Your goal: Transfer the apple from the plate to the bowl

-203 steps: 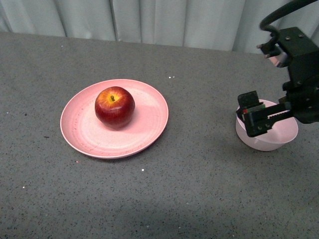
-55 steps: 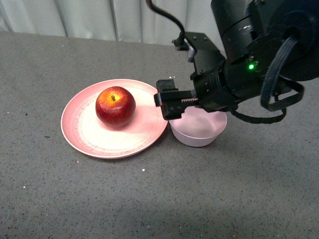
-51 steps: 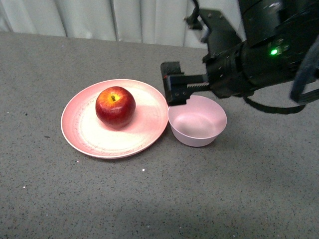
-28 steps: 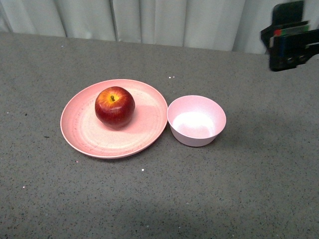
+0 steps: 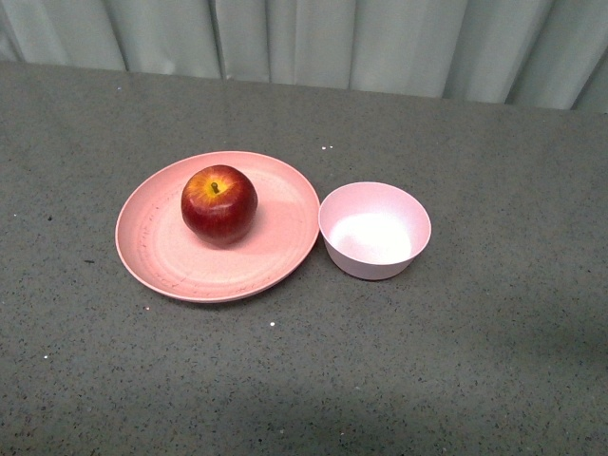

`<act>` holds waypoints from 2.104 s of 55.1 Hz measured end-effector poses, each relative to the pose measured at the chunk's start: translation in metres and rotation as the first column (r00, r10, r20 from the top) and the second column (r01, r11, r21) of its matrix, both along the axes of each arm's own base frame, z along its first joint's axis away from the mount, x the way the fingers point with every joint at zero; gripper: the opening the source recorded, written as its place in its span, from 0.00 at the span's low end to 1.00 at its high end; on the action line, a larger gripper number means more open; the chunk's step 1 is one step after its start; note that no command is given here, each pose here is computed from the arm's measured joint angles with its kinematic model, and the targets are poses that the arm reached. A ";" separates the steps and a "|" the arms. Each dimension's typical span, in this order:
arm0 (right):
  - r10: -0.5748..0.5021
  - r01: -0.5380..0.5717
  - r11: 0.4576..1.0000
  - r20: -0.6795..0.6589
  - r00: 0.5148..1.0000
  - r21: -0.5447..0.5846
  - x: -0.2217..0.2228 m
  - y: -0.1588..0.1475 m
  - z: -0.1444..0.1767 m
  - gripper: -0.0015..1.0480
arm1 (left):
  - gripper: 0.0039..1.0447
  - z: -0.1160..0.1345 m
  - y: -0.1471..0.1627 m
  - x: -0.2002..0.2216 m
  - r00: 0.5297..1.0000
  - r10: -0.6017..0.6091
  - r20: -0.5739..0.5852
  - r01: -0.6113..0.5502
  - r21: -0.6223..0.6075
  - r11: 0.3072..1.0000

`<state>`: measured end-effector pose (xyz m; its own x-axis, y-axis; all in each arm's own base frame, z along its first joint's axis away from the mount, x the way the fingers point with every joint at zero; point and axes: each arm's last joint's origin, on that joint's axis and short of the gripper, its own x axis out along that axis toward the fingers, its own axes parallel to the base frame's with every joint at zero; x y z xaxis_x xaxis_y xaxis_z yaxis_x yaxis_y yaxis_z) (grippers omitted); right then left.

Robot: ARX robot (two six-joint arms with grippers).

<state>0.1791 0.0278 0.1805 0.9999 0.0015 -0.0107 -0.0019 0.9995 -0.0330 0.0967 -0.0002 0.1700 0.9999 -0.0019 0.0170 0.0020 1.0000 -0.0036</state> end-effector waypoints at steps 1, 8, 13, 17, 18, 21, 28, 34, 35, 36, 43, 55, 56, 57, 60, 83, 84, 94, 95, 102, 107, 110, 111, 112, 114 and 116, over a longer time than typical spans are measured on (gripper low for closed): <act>0.003 -0.003 1.000 -0.003 1.000 0.003 -0.002 -0.001 -0.001 0.48 | 0.94 0.000 0.000 0.000 1.000 0.000 0.000 0.000 0.000 1.000; 0.004 -0.004 1.000 -0.002 1.000 0.015 -0.017 -0.010 -0.006 0.20 | 0.94 0.000 0.000 0.000 1.000 0.000 0.000 0.000 0.000 1.000; 0.002 -0.002 1.000 -0.002 1.000 0.017 -0.025 -0.014 -0.009 0.01 | 0.94 0.000 0.000 0.000 1.000 0.000 0.000 0.000 0.000 1.000; 0.012 -0.012 1.000 0.003 1.000 0.022 -0.031 -0.018 -0.016 0.01 | 0.94 0.000 0.000 0.000 1.000 0.000 0.000 0.000 0.000 1.000; 0.024 -0.024 0.999 -0.006 1.000 0.022 -0.032 -0.020 -0.018 0.01 | 0.94 0.000 0.000 0.000 1.000 0.000 0.000 0.000 0.000 1.000; 0.015 -0.015 1.000 -0.012 1.000 0.022 -0.035 -0.025 -0.020 0.01 | 0.94 0.000 0.000 0.000 1.000 0.000 0.000 0.000 0.000 1.000; -0.001 0.001 1.000 0.004 1.000 0.023 -0.042 -0.027 -0.016 0.01 | 0.94 0.000 0.000 0.000 1.000 0.000 0.000 0.000 0.000 1.000; -0.001 0.001 1.000 0.006 1.000 0.023 -0.046 -0.028 -0.015 0.01 | 0.94 0.000 0.000 0.000 1.000 0.000 0.000 0.000 0.000 1.000; -0.001 0.001 1.000 0.006 1.000 0.023 -0.047 -0.028 -0.015 0.01 | 0.94 0.000 0.000 0.000 1.000 0.000 0.000 0.000 0.000 1.000; -0.001 0.001 1.000 0.007 1.000 0.023 -0.048 -0.028 -0.015 0.01 | 0.94 0.000 0.000 0.000 1.000 0.000 0.000 0.000 0.000 1.000; -0.001 0.001 1.000 0.014 1.000 0.023 -0.053 -0.028 -0.013 0.01 | 0.94 0.000 0.000 0.000 1.000 0.000 0.000 0.000 0.000 1.000; -0.001 0.001 1.000 0.018 1.000 0.023 -0.060 -0.028 -0.012 0.01 | 0.94 0.000 0.000 0.000 1.000 0.000 0.000 0.000 0.000 1.000; -0.001 0.001 1.000 0.018 1.000 0.023 -0.061 -0.028 -0.012 0.01 | 0.94 0.000 0.000 0.000 1.000 0.000 0.000 0.000 0.000 1.000; -0.001 0.001 1.000 0.018 1.000 0.023 -0.061 -0.028 -0.012 0.01 | 0.94 0.000 0.000 0.000 1.000 0.000 0.000 0.000 0.000 1.000; -0.001 0.001 1.000 0.019 1.000 0.023 -0.063 -0.028 -0.012 0.01 | 0.94 0.000 0.000 0.000 1.000 0.000 0.000 0.000 0.000 1.000; -0.001 0.001 1.000 0.018 1.000 0.023 -0.072 -0.028 -0.013 0.01 | 0.94 0.000 0.000 0.000 1.000 0.000 0.000 0.000 0.000 1.000; -0.001 0.001 1.000 0.013 1.000 0.023 -0.073 -0.028 -0.013 0.01 | 0.94 0.000 0.000 0.000 1.000 0.000 0.000 0.000 0.000 1.000; 0.001 -0.002 1.000 0.014 1.000 0.023 -0.081 -0.028 -0.015 0.01 | 0.94 0.000 0.000 0.000 1.000 0.000 0.000 0.000 0.000 1.000; 0.001 -0.002 1.000 0.013 1.000 0.023 -0.081 -0.028 -0.015 0.04 | 0.94 0.000 0.000 0.000 1.000 0.001 0.000 -0.001 0.000 1.000; 0.001 -0.002 1.000 0.014 1.000 0.023 -0.082 -0.028 -0.015 0.29 | 0.94 0.000 0.000 0.000 1.000 0.000 0.000 0.000 0.000 1.000; 0.001 -0.002 1.000 0.014 1.000 0.023 -0.082 -0.028 -0.015 0.44 | 0.94 0.000 0.000 0.000 1.000 0.000 0.000 0.000 0.000 1.000; 0.001 -0.002 1.000 0.014 1.000 0.023 -0.082 -0.028 -0.015 0.53 | 0.94 0.000 0.000 0.000 1.000 0.000 0.000 0.000 0.000 1.000; 0.001 -0.002 1.000 0.014 1.000 0.023 -0.082 -0.028 -0.015 0.58 | 0.94 0.000 0.000 0.000 1.000 0.000 0.000 0.000 0.000 1.000; 0.001 -0.002 1.000 0.014 1.000 0.023 -0.082 -0.028 -0.015 0.61 | 0.94 0.000 0.000 0.000 1.000 0.000 0.000 0.000 0.000 1.000; 0.001 -0.002 1.000 0.014 1.000 0.023 -0.082 -0.028 -0.015 0.68 | 0.94 0.000 0.000 0.000 1.000 0.000 0.000 0.000 0.000 1.000; 0.001 -0.002 1.000 0.014 1.000 0.023 -0.082 -0.028 -0.015 0.73 | 0.94 0.000 0.000 0.000 1.000 0.000 0.000 0.000 0.000 1.000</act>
<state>0.0976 0.0003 0.1653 1.0000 0.0031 0.0029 -0.0030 0.9999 -0.0101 0.0967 -0.0002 0.1700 0.9999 -0.0015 0.0170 0.0016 1.0000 -0.0040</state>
